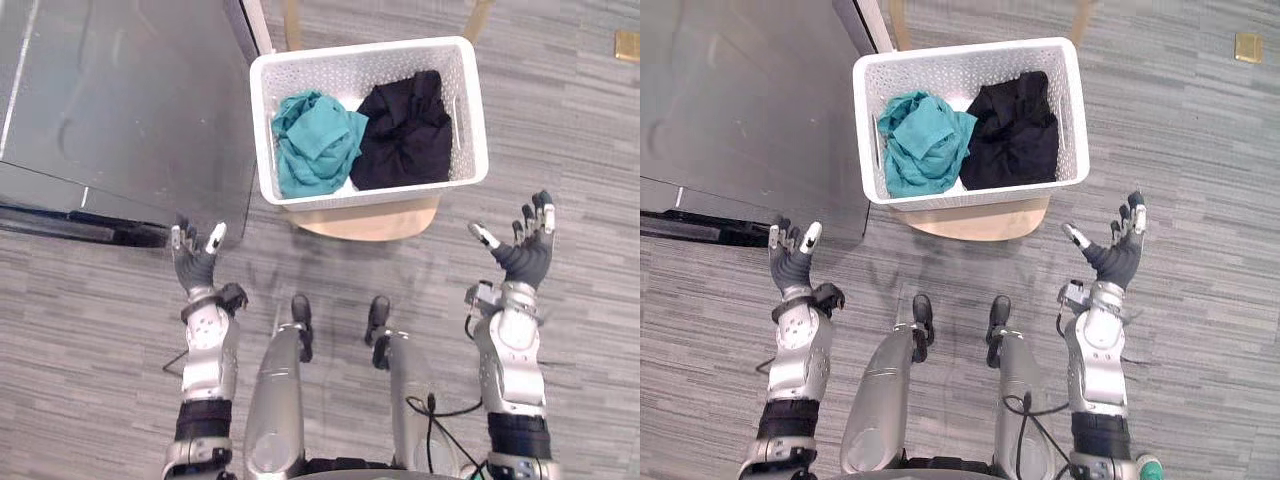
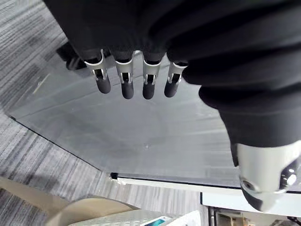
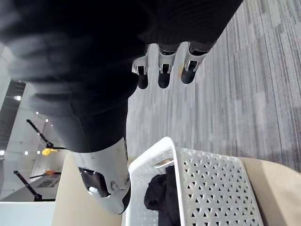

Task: Pick up the laundry basket with both hands and put the clothes into the washing machine.

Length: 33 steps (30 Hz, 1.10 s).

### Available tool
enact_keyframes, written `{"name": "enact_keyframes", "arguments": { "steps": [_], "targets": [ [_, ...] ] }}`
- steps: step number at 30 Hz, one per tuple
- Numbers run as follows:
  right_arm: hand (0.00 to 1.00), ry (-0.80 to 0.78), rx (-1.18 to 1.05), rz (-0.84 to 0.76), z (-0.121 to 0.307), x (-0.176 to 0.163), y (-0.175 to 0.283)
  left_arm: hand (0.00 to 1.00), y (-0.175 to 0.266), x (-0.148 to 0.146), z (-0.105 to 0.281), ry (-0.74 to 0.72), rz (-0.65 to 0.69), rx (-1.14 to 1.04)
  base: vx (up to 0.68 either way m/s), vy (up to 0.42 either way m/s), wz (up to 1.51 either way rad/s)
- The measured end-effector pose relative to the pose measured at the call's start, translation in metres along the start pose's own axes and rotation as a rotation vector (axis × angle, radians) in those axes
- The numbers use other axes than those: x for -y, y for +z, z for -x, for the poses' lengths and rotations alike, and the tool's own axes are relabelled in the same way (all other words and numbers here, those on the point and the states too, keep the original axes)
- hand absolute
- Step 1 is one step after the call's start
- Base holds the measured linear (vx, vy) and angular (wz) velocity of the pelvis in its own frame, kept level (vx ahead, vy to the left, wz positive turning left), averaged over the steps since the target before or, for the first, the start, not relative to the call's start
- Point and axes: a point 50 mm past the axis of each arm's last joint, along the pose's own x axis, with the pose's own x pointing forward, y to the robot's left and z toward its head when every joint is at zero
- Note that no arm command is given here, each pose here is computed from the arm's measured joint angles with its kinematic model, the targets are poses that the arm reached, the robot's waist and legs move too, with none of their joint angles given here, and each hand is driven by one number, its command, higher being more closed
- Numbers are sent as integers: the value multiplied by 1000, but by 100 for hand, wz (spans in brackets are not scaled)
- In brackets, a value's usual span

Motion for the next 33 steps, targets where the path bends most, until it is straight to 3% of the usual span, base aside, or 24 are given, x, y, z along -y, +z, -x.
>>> {"name": "enact_keyframes", "arguments": {
  "steps": [4, 9, 16, 25, 33],
  "targets": [
    [0, -19, -152, 83, 23, 26, -32, 0, -31, -23, 27, -3, -50, -136, 154, -14, 21],
    [0, 17, -521, 224, 69, 45, -105, 0, -104, -55, 74, -41, -158, -514, 132, -12, 19],
    [0, 19, -915, 327, 131, 68, -163, 0, -158, -88, 128, -25, -326, -872, 47, 10, 22],
    [0, -6, -1063, 322, 155, 76, -180, 0, -162, -97, 130, -15, -361, -905, 25, 13, 34],
    [0, -2, -1028, 306, 125, 63, -182, 0, -162, -87, 118, -44, -371, -882, -20, 79, 72]
  ]
}}
